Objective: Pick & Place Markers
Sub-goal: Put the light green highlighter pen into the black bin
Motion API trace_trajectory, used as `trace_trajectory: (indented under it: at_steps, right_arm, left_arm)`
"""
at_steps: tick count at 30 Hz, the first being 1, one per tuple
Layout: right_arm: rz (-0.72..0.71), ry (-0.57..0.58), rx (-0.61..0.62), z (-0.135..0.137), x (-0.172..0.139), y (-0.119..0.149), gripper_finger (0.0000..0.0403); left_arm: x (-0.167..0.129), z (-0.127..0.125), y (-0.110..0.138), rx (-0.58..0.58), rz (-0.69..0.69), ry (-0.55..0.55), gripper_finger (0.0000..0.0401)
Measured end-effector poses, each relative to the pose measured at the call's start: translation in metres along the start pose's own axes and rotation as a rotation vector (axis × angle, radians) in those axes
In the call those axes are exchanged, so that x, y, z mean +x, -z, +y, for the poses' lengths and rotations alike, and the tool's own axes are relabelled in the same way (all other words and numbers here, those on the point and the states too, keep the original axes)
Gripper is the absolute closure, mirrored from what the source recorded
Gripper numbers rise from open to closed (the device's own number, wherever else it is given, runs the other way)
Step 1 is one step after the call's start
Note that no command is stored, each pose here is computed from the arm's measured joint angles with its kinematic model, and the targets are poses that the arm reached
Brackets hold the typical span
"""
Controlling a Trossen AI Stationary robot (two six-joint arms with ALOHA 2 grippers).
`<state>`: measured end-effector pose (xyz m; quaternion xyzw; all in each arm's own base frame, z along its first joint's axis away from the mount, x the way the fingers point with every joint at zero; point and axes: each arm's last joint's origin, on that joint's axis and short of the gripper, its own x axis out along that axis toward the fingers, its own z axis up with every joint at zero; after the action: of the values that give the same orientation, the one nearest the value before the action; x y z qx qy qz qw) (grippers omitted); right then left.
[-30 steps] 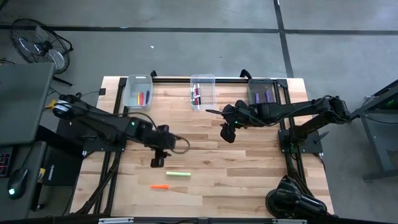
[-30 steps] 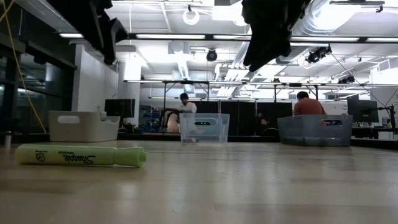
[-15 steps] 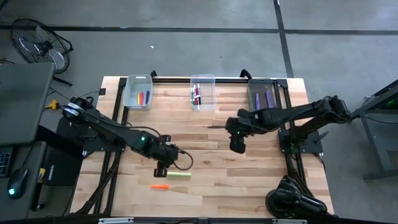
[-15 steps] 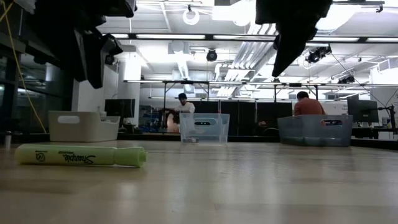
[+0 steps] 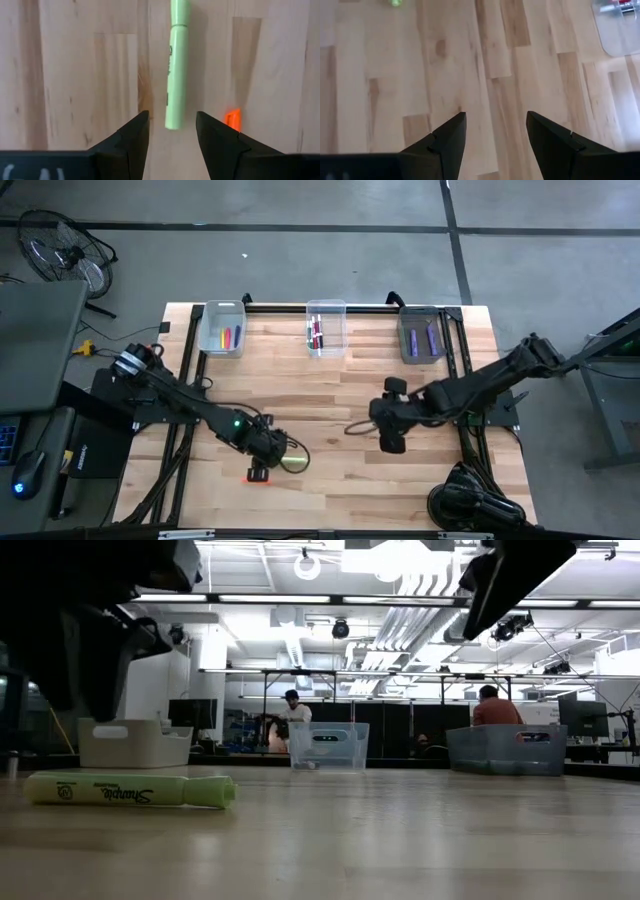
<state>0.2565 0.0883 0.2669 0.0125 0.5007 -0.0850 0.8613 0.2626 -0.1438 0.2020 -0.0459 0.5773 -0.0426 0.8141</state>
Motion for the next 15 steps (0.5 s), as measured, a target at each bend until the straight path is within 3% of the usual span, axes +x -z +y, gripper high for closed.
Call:
trace_trajectory:
  at_steps: [15]
  right_arm:
    - [-0.080, 0.032, -0.012, 0.034, -0.014, 0.018, 0.0206]
  left_arm:
    - [0.009, -0.009, -0.002, 0.008, -0.053, -0.012, 0.0242]
